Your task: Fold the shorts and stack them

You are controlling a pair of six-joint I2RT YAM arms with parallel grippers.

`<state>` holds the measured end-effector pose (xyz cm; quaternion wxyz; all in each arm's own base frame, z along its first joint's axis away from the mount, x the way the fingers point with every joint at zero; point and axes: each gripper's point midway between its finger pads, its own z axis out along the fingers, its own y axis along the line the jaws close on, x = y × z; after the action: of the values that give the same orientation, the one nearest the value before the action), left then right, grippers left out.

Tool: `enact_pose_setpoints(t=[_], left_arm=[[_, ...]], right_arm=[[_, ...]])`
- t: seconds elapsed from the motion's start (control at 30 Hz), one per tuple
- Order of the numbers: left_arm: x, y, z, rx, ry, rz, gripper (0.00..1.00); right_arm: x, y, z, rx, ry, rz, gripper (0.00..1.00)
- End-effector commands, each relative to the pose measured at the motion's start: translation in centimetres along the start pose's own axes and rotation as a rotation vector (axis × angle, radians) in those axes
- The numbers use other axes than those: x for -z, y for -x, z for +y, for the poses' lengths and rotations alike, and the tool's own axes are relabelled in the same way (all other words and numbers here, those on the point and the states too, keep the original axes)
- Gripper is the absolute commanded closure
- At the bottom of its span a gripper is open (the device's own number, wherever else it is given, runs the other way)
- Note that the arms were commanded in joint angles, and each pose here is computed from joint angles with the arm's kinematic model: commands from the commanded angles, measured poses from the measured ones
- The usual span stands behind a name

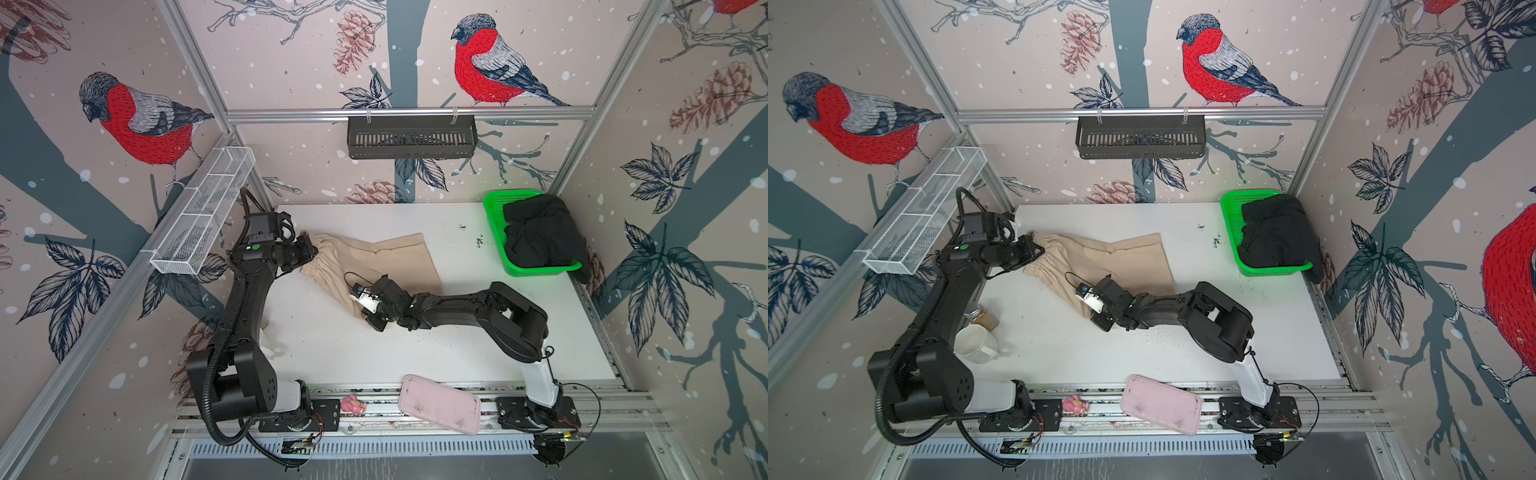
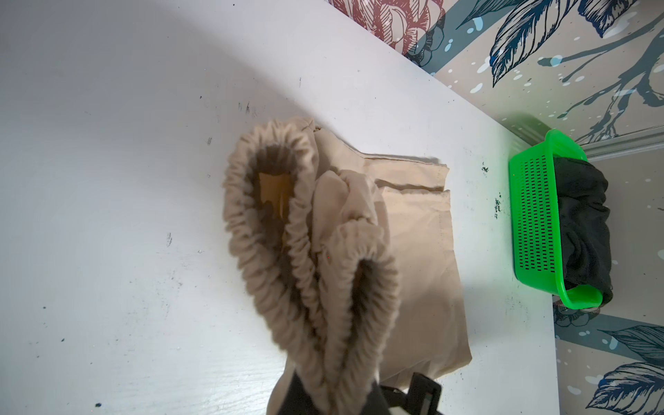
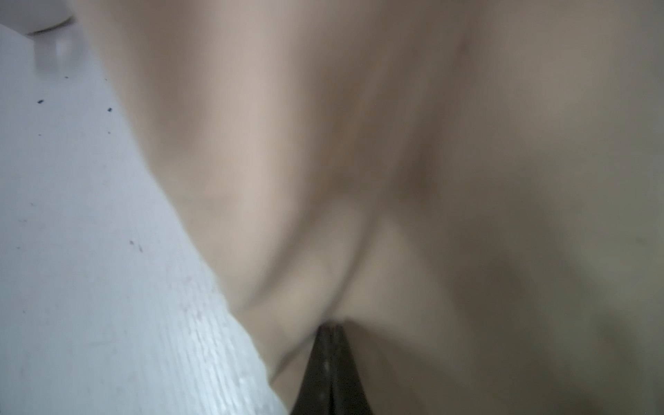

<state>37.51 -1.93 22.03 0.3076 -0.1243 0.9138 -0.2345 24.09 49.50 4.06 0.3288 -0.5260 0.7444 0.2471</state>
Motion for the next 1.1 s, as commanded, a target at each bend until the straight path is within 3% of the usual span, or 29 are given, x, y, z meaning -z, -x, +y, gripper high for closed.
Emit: enact_pose_setpoints(t=[0.0,0.13,0.23,0.3,0.4,0.5,0.77,0.9,1.07], left_arm=[[0.3,0.0,0.4,-0.023,0.033,0.017,1.0],[0.8,0.6,1.1,-0.031,0.087,0.01,1.0],[0.7,0.9,1.4,-0.04,0.107,0.008,1.0],[0.6,1.0,1.3,-0.04,0.101,0.013,1.0],[0.6,1.2,0.7,-0.049,0.101,0.02,1.0],[0.9,1.8,0.2,-0.069,0.127,0.01,1.0],[0.1,2.4,-2.1,-0.115,0.184,0.021,1.0],[-1.1,2.0,-3.9,-0.128,0.193,0.026,1.0],[-2.7,1.1,-7.1,-0.16,0.19,0.039,1.0]], right_arm=[[-1.3,2.1,1.7,-0.044,0.099,-0.042,0.98],[-2.6,3.4,2.5,-0.117,0.202,-0.038,0.91],[-1.7,5.1,2.4,-0.143,0.207,-0.088,0.84],[0.3,6.6,0.9,-0.179,0.172,-0.145,0.68],[4.0,6.6,-2.9,-0.267,0.112,-0.185,0.62],[7.4,3.2,-6.4,-0.32,-0.017,-0.149,0.58],[11.5,-9.3,-8.1,-0.446,-0.195,0.073,0.85],[12.0,-11.7,-6.9,-0.457,-0.218,0.105,0.92],[11.9,-13.0,-5.5,-0.468,-0.192,0.087,0.94]])
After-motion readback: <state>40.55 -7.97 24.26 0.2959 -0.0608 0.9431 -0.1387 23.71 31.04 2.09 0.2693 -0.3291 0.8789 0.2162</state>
